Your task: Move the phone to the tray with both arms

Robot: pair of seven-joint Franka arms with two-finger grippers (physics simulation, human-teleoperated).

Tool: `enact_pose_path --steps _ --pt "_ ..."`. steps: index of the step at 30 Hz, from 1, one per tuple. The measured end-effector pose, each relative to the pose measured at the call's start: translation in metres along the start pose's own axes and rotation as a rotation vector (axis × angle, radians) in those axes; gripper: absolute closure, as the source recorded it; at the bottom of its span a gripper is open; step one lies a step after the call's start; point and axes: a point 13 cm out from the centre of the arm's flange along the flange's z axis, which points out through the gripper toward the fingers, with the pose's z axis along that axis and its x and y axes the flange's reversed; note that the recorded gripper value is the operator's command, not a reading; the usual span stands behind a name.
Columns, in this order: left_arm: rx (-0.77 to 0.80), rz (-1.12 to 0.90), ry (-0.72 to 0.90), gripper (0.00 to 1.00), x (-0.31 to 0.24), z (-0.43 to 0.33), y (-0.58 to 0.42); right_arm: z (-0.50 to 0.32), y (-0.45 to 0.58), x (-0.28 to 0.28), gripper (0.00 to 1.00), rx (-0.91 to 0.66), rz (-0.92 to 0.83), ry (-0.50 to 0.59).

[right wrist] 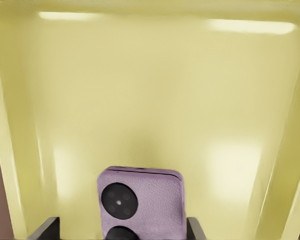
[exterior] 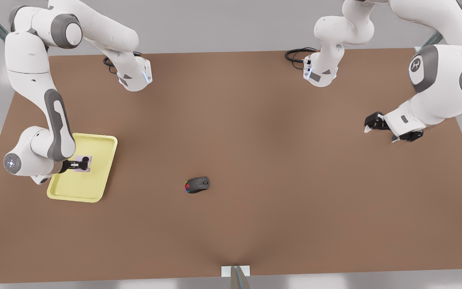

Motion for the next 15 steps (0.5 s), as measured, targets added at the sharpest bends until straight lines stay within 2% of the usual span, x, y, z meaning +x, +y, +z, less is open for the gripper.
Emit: enact_pose_path --steps 3,5,6,8,10,12,15 --pt "-0.009 -0.038 0.007 0.00 -0.011 0.005 0.002 -0.044 0.000 -0.028 0.00 0.024 -0.089 -0.059" --pt "-0.011 -0.070 0.010 0.00 -0.013 0.007 0.009 -0.123 0.040 -0.060 0.00 0.057 -0.178 -0.132" --pt "-0.012 -0.083 0.010 0.00 -0.013 0.007 0.010 -0.173 0.093 -0.067 0.00 0.083 -0.250 -0.172" --pt "-0.014 -0.104 0.009 0.00 -0.013 0.007 0.011 -0.262 0.194 -0.040 0.00 0.117 -0.356 -0.237" --pt "-0.016 -0.121 0.009 0.00 -0.013 0.006 0.011 -0.330 0.245 0.014 0.00 0.129 -0.383 -0.288" --pt "-0.017 -0.137 0.009 0.00 -0.013 0.006 0.010 -0.352 0.250 0.034 0.00 0.119 -0.349 -0.286" --pt "-0.018 -0.159 0.009 0.00 -0.012 0.006 0.011 -0.346 0.236 0.010 0.00 0.116 -0.284 -0.240"
